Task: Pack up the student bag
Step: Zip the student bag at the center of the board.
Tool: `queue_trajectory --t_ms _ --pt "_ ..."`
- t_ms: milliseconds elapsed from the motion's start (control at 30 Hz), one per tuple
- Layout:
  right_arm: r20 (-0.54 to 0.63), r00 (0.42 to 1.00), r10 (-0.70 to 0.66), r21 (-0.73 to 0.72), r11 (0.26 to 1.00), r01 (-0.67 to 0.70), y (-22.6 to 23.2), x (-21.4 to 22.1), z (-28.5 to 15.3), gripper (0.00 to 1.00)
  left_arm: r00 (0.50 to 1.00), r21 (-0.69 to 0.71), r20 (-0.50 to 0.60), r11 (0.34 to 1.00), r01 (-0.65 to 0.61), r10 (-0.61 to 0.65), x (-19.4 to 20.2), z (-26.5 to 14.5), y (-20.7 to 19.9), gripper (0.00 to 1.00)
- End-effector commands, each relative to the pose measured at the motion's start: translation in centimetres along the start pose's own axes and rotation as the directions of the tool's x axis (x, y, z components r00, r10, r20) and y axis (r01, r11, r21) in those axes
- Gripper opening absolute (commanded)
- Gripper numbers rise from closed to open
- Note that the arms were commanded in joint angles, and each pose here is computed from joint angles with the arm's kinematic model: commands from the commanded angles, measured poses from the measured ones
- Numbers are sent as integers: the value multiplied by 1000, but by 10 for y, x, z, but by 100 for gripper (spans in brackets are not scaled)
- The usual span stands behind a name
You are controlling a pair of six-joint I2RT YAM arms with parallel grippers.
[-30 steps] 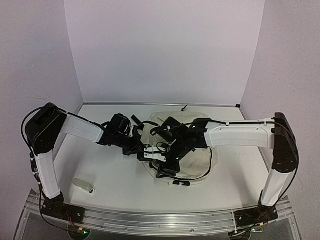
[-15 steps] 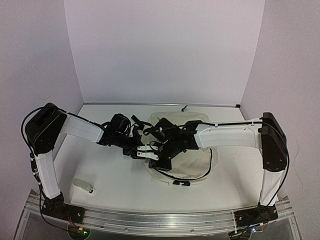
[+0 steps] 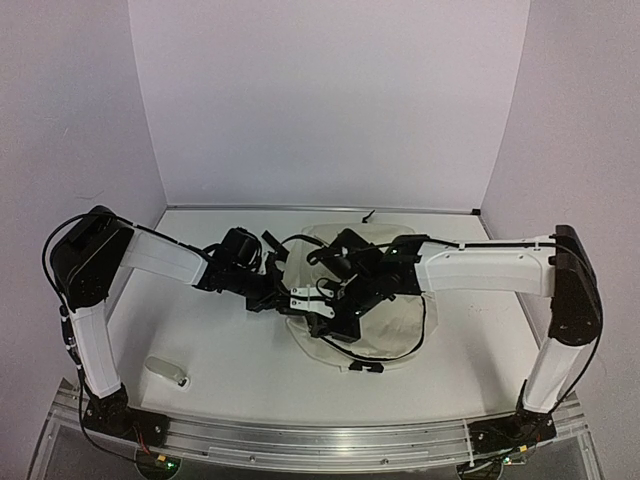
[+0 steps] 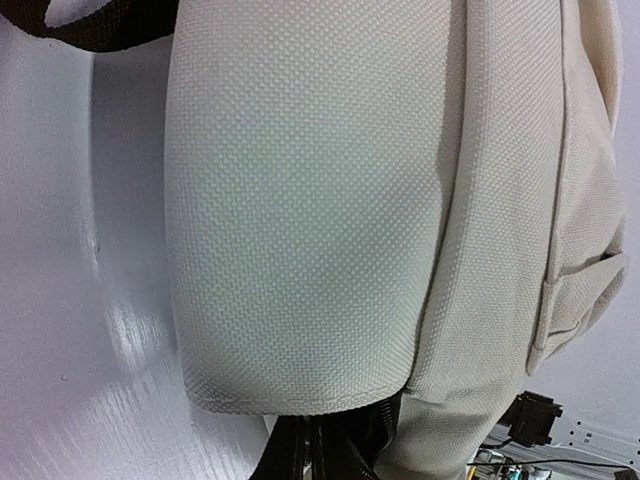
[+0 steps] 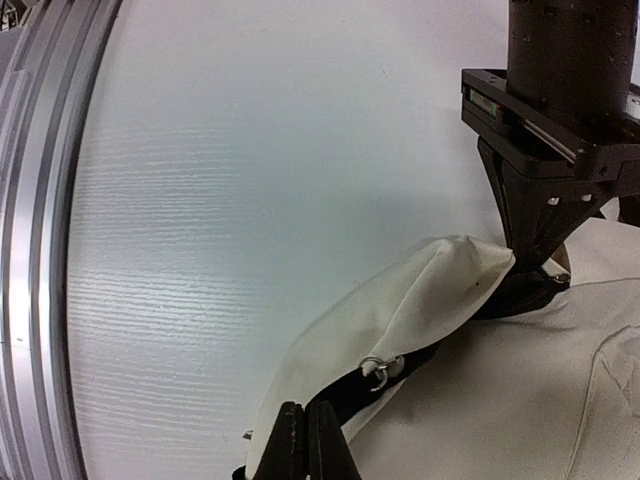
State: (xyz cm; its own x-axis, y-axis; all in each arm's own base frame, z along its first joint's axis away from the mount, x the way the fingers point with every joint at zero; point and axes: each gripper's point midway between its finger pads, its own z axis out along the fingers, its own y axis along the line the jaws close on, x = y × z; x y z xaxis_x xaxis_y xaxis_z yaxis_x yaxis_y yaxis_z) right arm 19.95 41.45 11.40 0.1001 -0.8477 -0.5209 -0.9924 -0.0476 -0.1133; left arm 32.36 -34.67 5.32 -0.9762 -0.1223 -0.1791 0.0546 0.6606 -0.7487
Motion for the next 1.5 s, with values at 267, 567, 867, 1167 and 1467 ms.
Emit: queue_trajectory --t_ms 267,567,867,1167,1467 --pt "-17 999 35 -171 985 -37 43 8 -25 0 998 32 58 999 -39 37 -12 -10 -4 0" --pt "125 955 268 -166 955 -246 -15 -36 -50 0 969 121 154 969 -215 195 2 -62 -35 13" --pt "87 911 402 -244 896 -372 -22 -24 -37 0 875 146 231 874 -464 426 22 -107 -60 59" --pt "-35 853 521 -295 810 -507 -14 12 -4 0 637 98 282 639 -763 717 48 -131 -66 60" --pt "-47 750 660 -204 728 -654 -70 32 20 0 428 -63 161 442 -895 889 64 -95 -66 57"
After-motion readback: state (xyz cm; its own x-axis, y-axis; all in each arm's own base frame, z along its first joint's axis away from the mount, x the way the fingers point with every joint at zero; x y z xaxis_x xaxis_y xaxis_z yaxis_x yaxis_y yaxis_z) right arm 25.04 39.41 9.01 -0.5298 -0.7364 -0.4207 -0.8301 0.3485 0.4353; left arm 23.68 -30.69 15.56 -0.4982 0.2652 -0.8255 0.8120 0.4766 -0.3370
